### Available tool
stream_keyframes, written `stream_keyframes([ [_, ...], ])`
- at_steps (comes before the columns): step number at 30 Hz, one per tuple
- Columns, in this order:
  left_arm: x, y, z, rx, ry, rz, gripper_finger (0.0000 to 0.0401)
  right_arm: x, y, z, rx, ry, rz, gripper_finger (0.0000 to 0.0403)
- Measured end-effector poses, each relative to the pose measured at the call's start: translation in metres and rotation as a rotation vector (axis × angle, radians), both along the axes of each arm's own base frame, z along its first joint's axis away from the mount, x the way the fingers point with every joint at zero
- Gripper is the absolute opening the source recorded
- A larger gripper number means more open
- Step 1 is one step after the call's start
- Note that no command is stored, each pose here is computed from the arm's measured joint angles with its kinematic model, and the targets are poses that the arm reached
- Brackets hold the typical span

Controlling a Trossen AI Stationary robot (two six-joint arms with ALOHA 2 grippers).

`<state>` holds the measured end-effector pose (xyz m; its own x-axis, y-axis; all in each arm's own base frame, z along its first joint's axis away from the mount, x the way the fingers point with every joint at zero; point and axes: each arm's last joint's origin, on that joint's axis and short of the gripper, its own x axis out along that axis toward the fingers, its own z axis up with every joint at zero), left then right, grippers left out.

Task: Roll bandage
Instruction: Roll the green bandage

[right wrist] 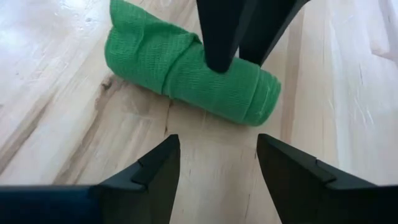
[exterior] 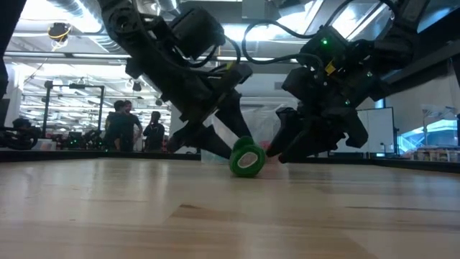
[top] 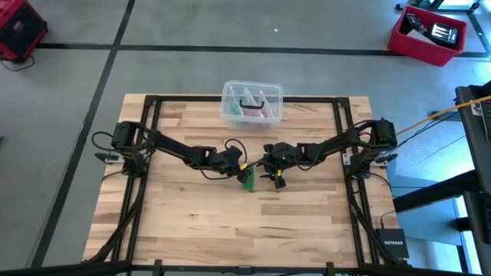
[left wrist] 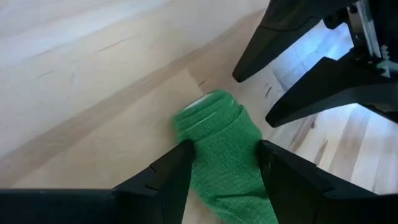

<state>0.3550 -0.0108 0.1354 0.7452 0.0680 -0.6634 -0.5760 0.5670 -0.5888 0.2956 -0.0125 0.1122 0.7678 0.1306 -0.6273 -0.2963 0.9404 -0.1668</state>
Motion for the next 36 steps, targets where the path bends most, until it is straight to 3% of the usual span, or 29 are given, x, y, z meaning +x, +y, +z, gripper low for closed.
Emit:
stream_keyframes([
  [8,-0.005,0.004,0.019,0.052,-0.029,-0.052,0.0178,0.000,0.000,0.000,0.001,0.001,-0.001,0.0215],
  [16,-0.017,-0.003,0.018,0.072,0.095,-0.061,0.0178,-0.001,0.001,0.021,0.093,-0.068,-0.037,0.0215],
  [25,-0.002,-0.012,-0.001,0.065,0.021,-0.049,0.0178,0.009,0.002,0.005,0.118,-0.116,-0.003,0.0215],
  [36,0.003,-0.011,0.005,0.030,-0.067,-0.015,0.0178,0.008,0.001,0.001,0.110,-0.081,-0.019,0.0215],
])
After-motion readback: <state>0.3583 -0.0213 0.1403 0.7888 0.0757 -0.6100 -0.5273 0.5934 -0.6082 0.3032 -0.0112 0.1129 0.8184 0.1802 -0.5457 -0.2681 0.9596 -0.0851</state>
